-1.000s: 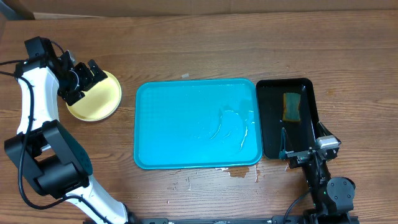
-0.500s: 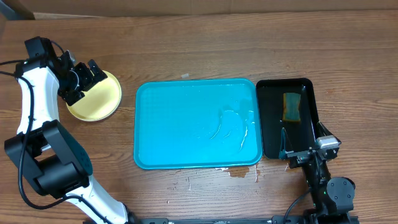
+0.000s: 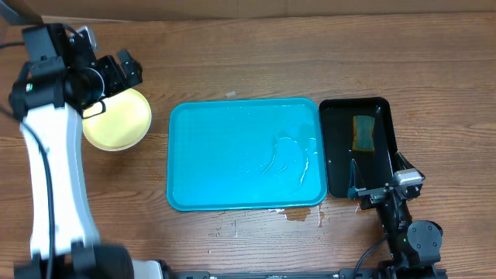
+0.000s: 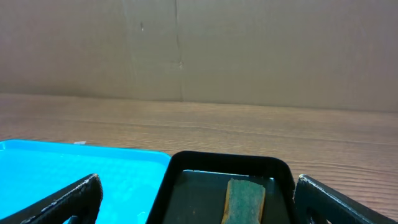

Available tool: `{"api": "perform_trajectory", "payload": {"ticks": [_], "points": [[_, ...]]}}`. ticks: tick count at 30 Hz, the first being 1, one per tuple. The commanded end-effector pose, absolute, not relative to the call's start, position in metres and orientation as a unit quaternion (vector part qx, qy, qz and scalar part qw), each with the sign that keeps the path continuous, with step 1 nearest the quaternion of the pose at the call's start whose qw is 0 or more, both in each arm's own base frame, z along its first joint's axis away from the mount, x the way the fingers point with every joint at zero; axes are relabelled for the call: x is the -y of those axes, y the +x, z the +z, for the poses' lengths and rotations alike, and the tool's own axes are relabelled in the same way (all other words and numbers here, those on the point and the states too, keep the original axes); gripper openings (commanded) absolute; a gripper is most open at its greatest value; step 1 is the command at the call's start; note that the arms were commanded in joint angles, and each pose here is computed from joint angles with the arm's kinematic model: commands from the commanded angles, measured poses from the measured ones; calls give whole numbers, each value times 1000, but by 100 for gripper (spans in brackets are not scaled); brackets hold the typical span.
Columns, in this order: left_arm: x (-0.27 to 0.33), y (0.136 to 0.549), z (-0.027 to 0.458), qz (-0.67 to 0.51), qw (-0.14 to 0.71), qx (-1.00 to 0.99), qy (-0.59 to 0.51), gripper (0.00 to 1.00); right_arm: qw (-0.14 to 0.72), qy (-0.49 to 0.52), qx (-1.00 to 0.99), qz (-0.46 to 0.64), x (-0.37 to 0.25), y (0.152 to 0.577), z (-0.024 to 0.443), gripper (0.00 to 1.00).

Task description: Clean dirty plates on tray and stack at the side

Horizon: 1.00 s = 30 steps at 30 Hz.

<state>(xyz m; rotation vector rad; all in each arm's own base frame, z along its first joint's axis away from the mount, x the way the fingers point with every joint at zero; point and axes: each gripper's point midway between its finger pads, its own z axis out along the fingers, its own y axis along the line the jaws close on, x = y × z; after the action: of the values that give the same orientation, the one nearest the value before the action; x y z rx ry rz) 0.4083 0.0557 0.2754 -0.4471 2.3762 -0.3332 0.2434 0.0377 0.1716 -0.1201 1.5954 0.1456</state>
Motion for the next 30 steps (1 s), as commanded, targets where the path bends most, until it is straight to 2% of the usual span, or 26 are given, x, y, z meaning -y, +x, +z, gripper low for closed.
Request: {"api": "perform_trajectory", "payload": {"ticks": [1, 8, 14, 25, 30], "points": [[-44, 388, 324, -119, 404, -897, -138, 100, 697, -57, -712, 66, -38, 243, 170, 100], [-32, 351, 380, -115, 474, -865, -117, 100, 697, -57, -712, 66, -38, 243, 170, 100], [-13, 335, 399, -124, 496, -855, -91, 100, 697, -57, -712, 66, -38, 243, 170, 100], [11, 282, 370, -139, 414, -895, -86, 100, 697, -57, -712, 66, -38, 243, 170, 100], [13, 267, 366, -140, 409, -897, -87, 100, 697, -57, -712, 66, -38, 243, 170, 100]]}}
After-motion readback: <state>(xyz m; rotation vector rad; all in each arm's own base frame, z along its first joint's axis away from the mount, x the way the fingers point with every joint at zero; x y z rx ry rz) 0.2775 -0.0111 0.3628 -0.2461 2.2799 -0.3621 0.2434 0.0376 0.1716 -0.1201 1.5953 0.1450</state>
